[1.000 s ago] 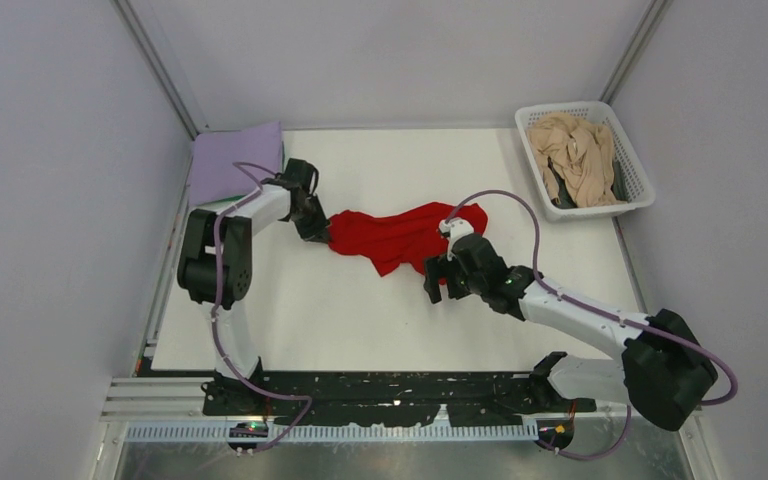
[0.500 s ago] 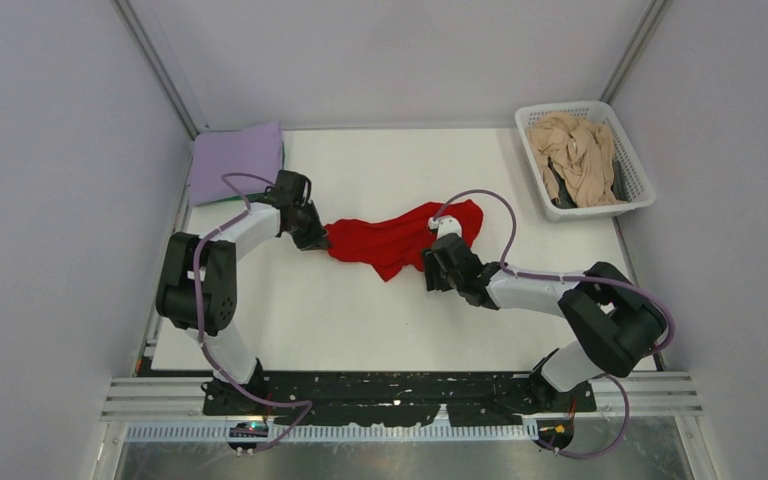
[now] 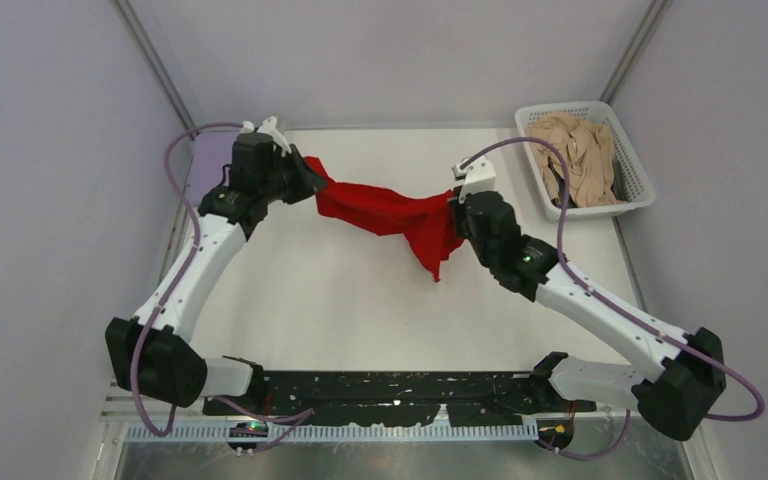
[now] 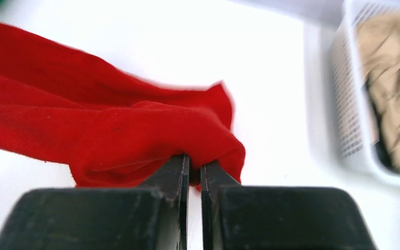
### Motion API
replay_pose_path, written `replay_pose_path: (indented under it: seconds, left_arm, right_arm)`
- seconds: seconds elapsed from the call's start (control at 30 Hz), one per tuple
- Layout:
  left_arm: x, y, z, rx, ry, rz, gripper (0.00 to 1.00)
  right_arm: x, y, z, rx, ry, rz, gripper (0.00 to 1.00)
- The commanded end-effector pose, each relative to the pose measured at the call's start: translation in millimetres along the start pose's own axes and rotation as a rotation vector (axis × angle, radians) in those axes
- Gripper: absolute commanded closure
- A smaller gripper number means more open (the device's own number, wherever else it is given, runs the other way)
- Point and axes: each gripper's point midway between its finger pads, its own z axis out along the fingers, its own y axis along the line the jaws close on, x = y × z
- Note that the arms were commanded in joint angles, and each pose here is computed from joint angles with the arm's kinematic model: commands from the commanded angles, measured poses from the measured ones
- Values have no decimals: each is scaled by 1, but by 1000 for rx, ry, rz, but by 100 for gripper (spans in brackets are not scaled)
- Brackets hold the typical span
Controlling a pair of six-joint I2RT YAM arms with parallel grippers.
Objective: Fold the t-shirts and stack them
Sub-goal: Flatten out the tshirt
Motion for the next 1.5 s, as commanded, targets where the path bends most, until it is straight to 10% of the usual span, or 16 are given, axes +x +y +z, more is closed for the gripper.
replay_pose_path:
  seconds: [0.0, 0.33, 0.5, 0.93, 1.1, 1.2, 1.3, 1.47]
  left_arm:
    - [-67, -68, -74, 177, -260, 143, 100]
    - [-99, -136, -266, 428, -699, 329, 100]
    - [-82, -128, -296, 457, -763, 330, 100]
    - [-32, 8, -79, -153, -297, 121, 98]
    - [10, 90, 7, -417, -8, 46, 52]
    - [17, 90, 32, -356, 81, 10, 5]
    - [10, 74, 30, -281, 55, 25, 0]
    - [26, 21, 18, -63, 63, 81, 0]
  right_arm:
    - [-103, -27, -63, -31, -224, -40, 95]
    - [-205, -2, -212, -536, -566, -18, 95]
    - [-201, 2, -245, -650, -583, 7, 95]
    - [-74, 37, -54, -418, 56, 51, 93]
    - [2, 63, 38, -503, 348, 146, 64]
    - [27, 63, 79, -448, 461, 140, 44]
    - [27, 41, 93, -307, 452, 121, 6]
    - [11, -7, 70, -93, 311, 194, 5]
